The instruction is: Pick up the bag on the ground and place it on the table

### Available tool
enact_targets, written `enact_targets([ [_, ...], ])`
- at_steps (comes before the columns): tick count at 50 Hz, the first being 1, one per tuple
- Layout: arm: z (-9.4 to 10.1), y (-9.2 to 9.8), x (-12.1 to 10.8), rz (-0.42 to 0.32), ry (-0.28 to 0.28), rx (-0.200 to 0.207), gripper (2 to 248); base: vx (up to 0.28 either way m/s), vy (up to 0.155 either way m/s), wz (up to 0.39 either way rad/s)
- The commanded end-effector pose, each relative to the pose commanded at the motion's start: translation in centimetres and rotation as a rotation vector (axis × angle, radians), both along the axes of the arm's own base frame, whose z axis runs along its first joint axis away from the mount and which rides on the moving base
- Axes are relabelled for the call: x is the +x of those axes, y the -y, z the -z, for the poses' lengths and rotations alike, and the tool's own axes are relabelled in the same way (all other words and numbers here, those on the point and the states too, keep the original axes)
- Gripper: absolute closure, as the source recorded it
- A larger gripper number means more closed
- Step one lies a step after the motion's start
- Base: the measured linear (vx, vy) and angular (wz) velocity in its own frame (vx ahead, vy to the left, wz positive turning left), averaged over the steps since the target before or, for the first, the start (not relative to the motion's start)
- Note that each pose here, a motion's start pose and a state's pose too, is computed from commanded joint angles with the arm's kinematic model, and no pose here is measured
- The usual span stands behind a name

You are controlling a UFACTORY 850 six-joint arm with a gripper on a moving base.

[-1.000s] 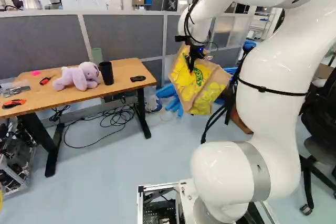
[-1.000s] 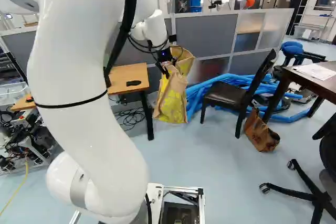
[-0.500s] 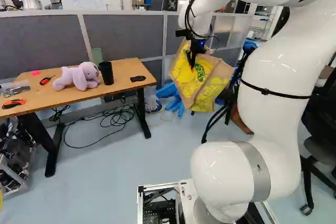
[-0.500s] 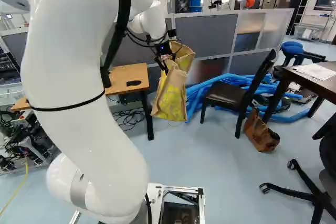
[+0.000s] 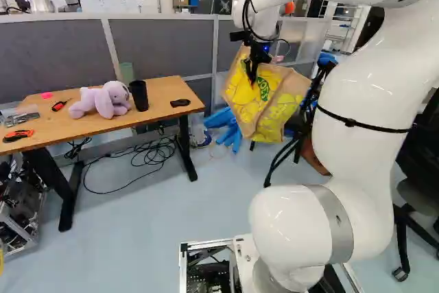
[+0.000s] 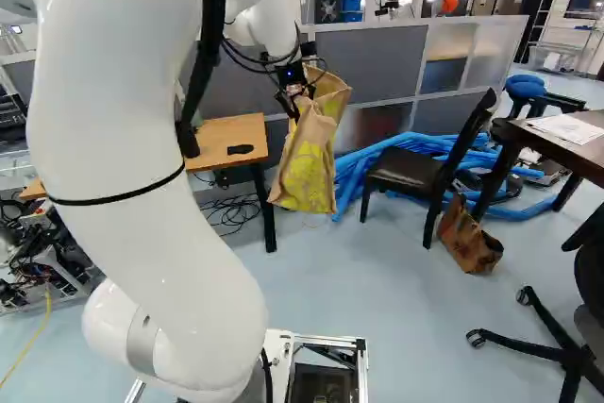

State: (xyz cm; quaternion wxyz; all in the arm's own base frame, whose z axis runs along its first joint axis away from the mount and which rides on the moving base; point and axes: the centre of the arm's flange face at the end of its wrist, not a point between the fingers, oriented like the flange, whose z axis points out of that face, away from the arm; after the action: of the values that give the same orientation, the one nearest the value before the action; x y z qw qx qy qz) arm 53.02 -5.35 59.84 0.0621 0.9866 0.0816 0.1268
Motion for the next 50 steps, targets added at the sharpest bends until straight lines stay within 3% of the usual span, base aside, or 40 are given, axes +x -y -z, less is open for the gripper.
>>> enact_targets([
  [50, -6.7, -0.3, -1.3, 0.013, -0.04, -0.005, 227, 0.0, 0.0, 0.0],
])
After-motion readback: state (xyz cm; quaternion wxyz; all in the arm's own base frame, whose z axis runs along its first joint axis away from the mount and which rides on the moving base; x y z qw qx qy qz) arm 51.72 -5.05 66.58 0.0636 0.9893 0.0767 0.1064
